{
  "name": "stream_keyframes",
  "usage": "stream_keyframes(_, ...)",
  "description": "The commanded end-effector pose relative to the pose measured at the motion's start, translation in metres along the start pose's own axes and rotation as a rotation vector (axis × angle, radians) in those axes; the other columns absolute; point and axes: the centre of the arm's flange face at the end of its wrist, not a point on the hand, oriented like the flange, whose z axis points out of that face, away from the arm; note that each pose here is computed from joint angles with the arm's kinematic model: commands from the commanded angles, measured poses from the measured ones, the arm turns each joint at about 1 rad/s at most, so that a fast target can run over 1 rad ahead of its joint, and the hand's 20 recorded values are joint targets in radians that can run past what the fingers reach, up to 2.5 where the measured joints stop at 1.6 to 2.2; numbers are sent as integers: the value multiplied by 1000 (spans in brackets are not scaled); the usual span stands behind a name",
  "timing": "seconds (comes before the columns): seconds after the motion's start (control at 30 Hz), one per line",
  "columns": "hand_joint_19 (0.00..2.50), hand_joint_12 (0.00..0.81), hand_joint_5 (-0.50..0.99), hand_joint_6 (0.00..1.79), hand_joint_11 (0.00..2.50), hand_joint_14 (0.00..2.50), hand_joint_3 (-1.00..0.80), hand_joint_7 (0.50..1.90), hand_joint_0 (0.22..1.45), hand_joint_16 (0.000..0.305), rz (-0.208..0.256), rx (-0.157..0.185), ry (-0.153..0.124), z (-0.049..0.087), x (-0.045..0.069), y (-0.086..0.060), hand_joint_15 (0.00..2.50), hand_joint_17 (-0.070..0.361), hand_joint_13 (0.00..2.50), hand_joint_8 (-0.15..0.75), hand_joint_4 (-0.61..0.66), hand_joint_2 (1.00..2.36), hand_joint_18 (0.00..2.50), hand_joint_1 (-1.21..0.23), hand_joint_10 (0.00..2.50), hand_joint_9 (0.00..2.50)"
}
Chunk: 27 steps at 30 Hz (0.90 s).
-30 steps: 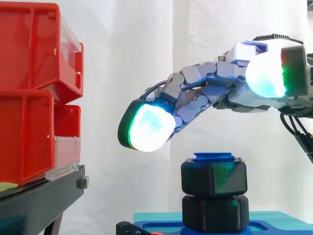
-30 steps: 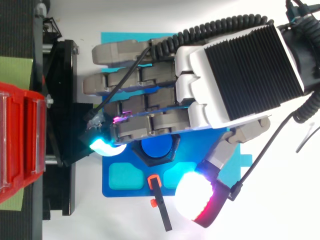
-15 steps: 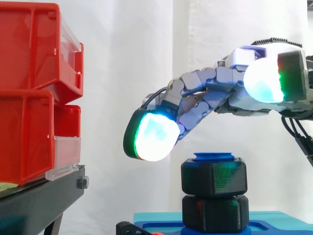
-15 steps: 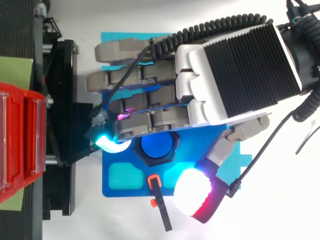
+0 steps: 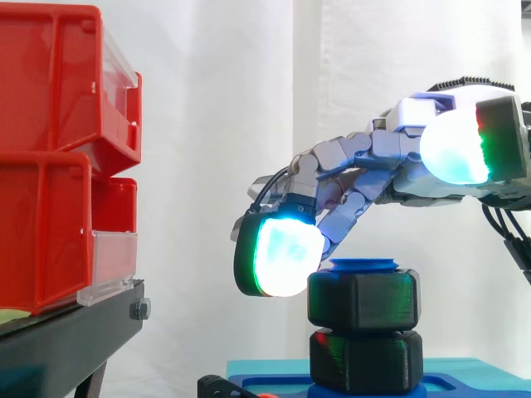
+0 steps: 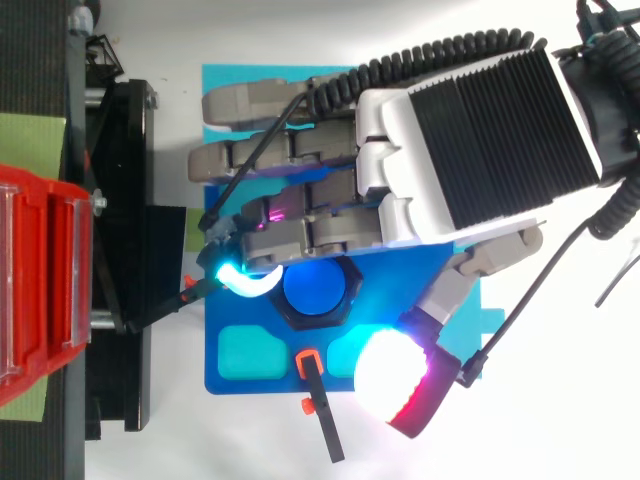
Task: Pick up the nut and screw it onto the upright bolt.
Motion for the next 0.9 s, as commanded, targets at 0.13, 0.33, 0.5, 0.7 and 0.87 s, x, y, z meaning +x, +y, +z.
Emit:
stream_keyframes(0.13, 0, 365, -6, 505, 0, 0, -500, 1221, 452, 49, 0, 7, 0, -4, -1, -6, 0, 111, 399, 281, 202, 1000, 99, -14, 0, 884)
stream_keyframes(0.33, 0, 345, 38, 504, 0, 0, -500, 1354, 459, 47, -6, 16, -4, -8, -3, -12, 0, 106, 517, 275, 215, 1000, 232, -18, 0, 1092)
stream_keyframes(0.5, 0, 292, 71, 549, 88, 0, -500, 1558, 466, 38, -15, 23, -5, -12, -4, -19, 0, 86, 829, 250, 173, 1000, 573, -55, 3, 1596)
stream_keyframes(0.7, 32, 256, 72, 602, 121, 0, -500, 1452, 468, 34, -21, 27, -3, -15, -4, -22, 0, 77, 983, 243, 136, 1000, 743, -79, 4, 1746)
stream_keyframes(0.87, 23, 248, 72, 576, 122, 0, -500, 1459, 468, 34, -23, 28, -6, -16, -6, -24, 0, 76, 990, 243, 109, 1000, 782, -84, 5, 1773)
